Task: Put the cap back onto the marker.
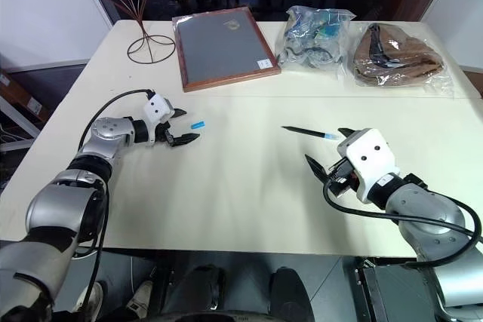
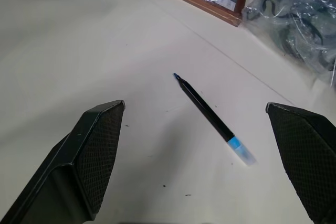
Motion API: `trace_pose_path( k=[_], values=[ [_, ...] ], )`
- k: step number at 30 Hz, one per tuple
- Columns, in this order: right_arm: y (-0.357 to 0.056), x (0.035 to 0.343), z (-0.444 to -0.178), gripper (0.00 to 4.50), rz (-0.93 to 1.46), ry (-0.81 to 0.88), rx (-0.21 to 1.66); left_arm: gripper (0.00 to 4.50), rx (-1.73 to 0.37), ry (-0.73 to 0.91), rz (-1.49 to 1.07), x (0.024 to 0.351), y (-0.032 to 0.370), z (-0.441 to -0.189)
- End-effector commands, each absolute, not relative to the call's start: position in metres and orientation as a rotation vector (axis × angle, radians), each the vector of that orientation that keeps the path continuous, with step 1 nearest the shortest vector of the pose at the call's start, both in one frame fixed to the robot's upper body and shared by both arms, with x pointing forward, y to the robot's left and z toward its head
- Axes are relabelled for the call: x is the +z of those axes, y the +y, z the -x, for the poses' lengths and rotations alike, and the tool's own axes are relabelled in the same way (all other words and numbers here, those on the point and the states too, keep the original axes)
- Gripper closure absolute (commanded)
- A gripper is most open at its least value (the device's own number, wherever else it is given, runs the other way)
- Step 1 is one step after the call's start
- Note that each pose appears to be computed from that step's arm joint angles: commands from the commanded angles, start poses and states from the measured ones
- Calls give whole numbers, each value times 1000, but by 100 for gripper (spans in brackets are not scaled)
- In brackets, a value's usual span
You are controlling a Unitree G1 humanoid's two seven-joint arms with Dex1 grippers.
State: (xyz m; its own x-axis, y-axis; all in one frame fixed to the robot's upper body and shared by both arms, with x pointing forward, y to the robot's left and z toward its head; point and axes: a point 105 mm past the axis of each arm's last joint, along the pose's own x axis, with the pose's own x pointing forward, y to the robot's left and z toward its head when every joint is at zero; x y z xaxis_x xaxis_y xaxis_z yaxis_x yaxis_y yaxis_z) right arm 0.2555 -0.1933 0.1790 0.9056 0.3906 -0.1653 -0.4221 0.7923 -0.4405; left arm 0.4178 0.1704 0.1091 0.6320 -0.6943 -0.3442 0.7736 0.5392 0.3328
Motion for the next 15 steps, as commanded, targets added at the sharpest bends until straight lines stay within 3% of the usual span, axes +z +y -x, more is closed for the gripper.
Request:
trace_pose_path(
  k=[1, 5, 8, 15],
  values=[
    [-187, 189, -254, 4, 505, 14, 437, 0, -881, 194, -504, 108, 171, -418],
    [-187, 188, -255, 4, 503, 13, 436, 0, -865, 194, -509, 109, 174, -419],
    [-187, 188, -255, 0, 503, 11, 435, 86, -859, 192, -511, 109, 174, -420],
    [-186, 188, -255, 0, 503, 10, 430, 443, -858, 191, -515, 109, 172, -421]
  ],
)
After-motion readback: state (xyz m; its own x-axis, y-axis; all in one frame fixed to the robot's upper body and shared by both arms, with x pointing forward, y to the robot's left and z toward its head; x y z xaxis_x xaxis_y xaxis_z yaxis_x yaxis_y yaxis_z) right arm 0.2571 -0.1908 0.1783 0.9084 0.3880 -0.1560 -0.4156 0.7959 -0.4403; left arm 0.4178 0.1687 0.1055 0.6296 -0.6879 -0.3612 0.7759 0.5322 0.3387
